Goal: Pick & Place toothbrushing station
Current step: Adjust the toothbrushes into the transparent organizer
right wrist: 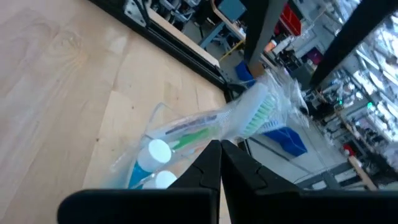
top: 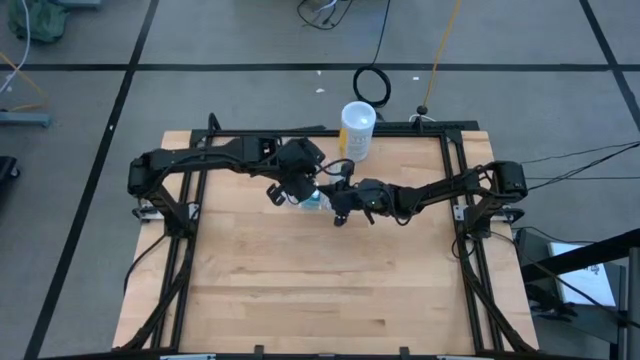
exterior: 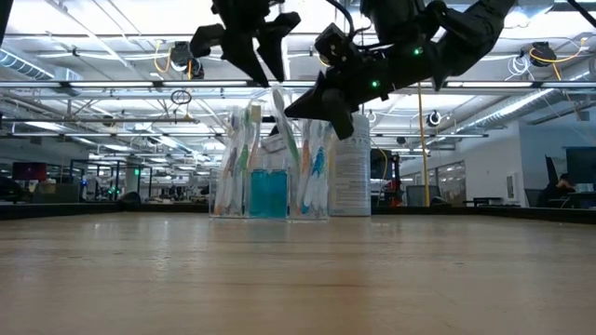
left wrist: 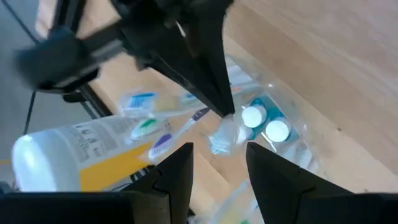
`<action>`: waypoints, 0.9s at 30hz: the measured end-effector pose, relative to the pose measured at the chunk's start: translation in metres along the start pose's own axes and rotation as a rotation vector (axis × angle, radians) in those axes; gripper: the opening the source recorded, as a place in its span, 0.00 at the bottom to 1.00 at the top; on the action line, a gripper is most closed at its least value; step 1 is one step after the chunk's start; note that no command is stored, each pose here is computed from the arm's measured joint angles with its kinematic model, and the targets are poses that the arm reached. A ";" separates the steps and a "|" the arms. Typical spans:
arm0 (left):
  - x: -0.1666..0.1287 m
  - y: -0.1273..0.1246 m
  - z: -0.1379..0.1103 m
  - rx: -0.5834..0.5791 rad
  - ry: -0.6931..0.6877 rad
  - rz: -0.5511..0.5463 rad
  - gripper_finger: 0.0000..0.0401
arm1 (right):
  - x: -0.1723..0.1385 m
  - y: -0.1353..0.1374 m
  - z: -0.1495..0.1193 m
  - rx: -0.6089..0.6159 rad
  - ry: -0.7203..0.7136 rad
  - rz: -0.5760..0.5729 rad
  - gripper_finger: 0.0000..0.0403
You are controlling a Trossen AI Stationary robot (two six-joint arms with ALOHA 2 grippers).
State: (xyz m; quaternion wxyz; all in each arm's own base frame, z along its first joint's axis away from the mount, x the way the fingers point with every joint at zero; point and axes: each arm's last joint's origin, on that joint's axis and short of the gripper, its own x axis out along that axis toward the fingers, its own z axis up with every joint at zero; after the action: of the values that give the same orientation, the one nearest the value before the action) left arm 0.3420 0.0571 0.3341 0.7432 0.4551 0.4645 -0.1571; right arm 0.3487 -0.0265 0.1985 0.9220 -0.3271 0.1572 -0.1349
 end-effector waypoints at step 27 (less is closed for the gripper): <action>0.016 -0.002 0.000 -0.048 -0.027 0.041 0.01 | -0.002 0.004 0.002 -0.140 0.051 -0.045 0.00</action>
State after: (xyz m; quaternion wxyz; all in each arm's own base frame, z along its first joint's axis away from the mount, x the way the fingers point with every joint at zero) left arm 0.3484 0.0592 0.3197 0.7634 0.4442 0.4486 -0.1369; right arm 0.3481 -0.0220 0.1975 0.8894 -0.3907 0.1821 -0.1526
